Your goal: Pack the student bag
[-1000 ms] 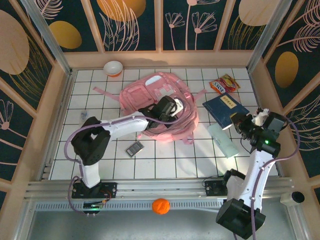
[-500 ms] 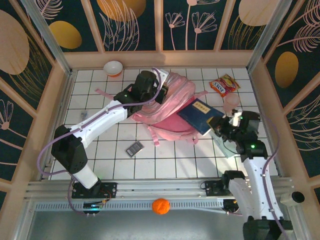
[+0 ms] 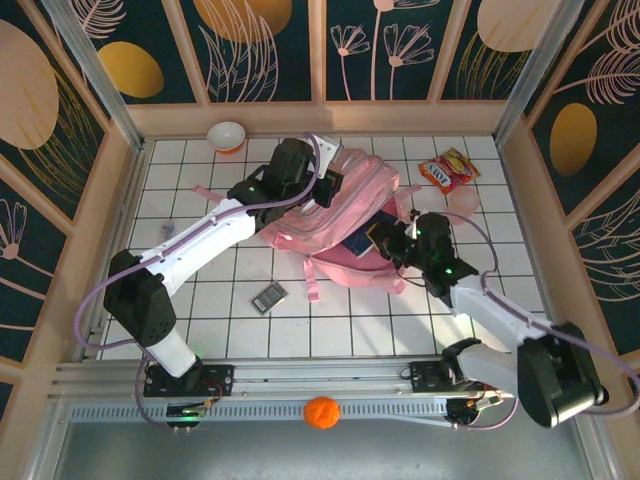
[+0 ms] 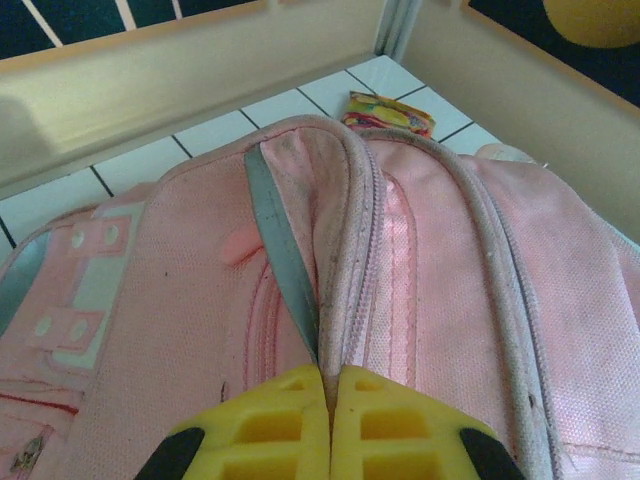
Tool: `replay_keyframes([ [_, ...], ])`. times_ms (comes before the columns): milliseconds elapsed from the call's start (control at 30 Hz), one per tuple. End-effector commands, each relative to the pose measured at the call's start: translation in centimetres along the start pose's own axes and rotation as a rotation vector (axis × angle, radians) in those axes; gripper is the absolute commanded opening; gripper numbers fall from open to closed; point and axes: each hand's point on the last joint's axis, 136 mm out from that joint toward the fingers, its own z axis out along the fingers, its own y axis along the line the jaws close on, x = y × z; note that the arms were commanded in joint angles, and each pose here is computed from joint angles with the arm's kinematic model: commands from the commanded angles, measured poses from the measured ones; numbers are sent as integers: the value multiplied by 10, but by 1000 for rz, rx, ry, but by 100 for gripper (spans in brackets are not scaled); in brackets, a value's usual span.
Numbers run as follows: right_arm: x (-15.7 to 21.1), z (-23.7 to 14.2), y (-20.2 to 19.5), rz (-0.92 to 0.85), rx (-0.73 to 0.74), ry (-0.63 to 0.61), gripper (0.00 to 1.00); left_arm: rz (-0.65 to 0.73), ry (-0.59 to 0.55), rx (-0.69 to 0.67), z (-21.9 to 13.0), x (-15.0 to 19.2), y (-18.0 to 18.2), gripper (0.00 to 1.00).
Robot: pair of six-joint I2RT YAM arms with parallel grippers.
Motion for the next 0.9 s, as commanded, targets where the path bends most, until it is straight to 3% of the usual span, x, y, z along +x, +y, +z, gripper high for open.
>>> replay_keyframes([
  [0,-28,16,53,-39,-169,-114,0,6,-241,93,-33,-77,-25,0],
  [200,-39,70,36,-24,-102,-79,4,10,-245,88,-36,-78,-25,0],
  [400,-39,89,-7,-5,35,-67,39,17,-230,23,-35,-70,-12,0],
  [467,-35,83,-17,-15,77,-60,50,16,-219,-1,-35,-67,-6,0],
  [567,-30,64,-31,-29,142,-68,60,23,-211,-32,-35,-63,1,0],
  [867,-26,-24,-19,-212,305,-116,70,62,-152,-87,-30,-39,17,0],
])
